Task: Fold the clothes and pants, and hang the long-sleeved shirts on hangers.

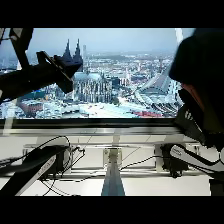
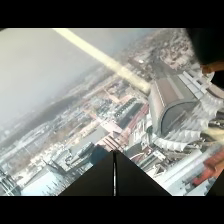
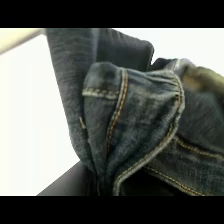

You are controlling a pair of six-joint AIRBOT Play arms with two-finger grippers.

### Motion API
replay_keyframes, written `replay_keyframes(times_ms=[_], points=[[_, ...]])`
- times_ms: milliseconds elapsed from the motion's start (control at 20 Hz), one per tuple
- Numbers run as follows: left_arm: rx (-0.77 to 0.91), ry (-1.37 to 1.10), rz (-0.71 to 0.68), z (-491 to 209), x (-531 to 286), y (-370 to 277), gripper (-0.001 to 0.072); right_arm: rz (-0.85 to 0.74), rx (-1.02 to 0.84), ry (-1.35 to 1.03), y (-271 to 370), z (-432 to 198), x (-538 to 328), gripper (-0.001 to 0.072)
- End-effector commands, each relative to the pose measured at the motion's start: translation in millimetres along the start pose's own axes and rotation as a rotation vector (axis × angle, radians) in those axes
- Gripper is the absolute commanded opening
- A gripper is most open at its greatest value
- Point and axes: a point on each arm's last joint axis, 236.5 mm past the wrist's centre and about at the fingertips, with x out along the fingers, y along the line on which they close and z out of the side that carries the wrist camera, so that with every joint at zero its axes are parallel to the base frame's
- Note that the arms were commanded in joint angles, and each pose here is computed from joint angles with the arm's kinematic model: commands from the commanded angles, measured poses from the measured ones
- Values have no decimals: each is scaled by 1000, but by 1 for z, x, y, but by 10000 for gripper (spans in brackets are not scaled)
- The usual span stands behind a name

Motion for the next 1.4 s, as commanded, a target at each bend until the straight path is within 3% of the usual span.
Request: replay_keyframes(times_ms=[0,150,300,350,450,500,550,700,800,850,900,950,1000,1350], points=[[18,-31,7,9,-12,-5,19,-430,312,-142,-137,4,-93,27],[18,-18,-5,6,-12,-8,19,-692,487,-128,-221,-27,-144,27],[17,-15,-6,5,-11,-8,20,-792,633,-64,-264,-64,-161,28],[17,-14,-6,5,-11,-7,20,-807,666,-40,-273,-75,-160,67],[17,-14,-6,5,-11,-7,20,-807,701,-4,-281,-88,-154,430],[17,-14,-6,5,-11,-7,20,-790,706,8,-280,-90,-149,563],[17,-14,-6,5,-11,-7,20,-761,707,9,-277,-89,-143,581],[16,-14,-6,5,-11,-7,20,-661,652,-25,-266,-72,-128,579],[16,-14,-6,5,-11,-7,20,-517,580,-66,-243,-49,-110,545],[16,-14,-6,5,-11,-7,20,-453,541,-81,-231,-39,-102,488],[16,-14,-6,5,-11,-7,20,-375,485,-86,-213,-29,-93,263],[16,-14,-6,5,-11,-7,20,-302,429,-82,-193,-22,-83,93],[16,-14,-6,5,-11,-7,20,-234,368,-70,-172,-18,-72,31],[17,-14,-6,5,-11,-7,20,31,-17,75,-23,-36,-8,27]])
